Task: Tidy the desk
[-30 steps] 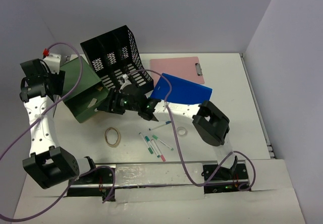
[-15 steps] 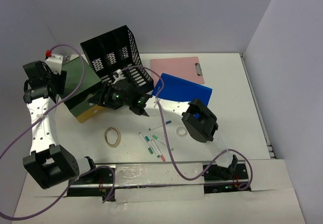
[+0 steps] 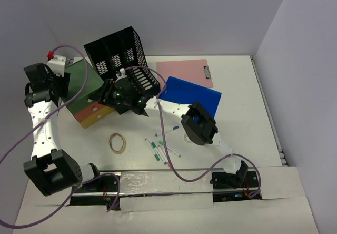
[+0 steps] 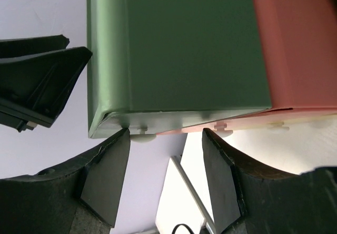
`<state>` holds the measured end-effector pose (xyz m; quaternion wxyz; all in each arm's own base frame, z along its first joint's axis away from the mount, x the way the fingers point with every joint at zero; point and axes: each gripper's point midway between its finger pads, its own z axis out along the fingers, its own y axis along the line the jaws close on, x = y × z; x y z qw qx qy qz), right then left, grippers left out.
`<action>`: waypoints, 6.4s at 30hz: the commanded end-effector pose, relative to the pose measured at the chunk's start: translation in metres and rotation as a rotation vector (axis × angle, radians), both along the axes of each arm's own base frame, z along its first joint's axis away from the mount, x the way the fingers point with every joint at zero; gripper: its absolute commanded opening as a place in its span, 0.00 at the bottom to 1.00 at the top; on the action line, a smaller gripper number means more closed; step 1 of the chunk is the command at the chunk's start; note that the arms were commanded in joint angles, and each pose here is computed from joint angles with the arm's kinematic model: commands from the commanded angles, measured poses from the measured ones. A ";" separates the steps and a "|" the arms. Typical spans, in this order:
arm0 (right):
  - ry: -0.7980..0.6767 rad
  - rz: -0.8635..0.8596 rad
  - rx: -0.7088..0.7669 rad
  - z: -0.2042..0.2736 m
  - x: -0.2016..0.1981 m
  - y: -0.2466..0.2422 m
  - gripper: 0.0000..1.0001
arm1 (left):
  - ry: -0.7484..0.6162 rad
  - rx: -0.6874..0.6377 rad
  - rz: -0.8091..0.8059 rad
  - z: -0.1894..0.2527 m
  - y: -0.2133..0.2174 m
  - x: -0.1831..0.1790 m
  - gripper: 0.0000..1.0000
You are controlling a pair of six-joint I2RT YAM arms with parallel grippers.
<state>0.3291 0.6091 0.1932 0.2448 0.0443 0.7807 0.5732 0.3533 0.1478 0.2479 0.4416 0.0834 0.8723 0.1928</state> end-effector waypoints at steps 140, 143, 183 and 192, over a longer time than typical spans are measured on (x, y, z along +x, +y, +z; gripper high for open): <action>0.131 -0.043 0.130 -0.028 -0.061 -0.020 0.00 | 0.017 -0.063 -0.066 0.001 -0.018 -0.010 0.70; 0.128 -0.028 0.122 -0.027 -0.068 -0.024 0.00 | 0.015 -0.068 -0.064 0.001 -0.019 -0.010 0.70; -0.526 -0.198 -0.477 0.031 -0.042 -0.239 0.90 | -0.026 -0.350 -0.745 0.125 -0.201 -0.080 0.72; -0.510 -0.216 -0.484 0.023 -0.043 -0.252 0.90 | 0.260 -0.171 -0.714 0.025 -0.194 -0.098 0.72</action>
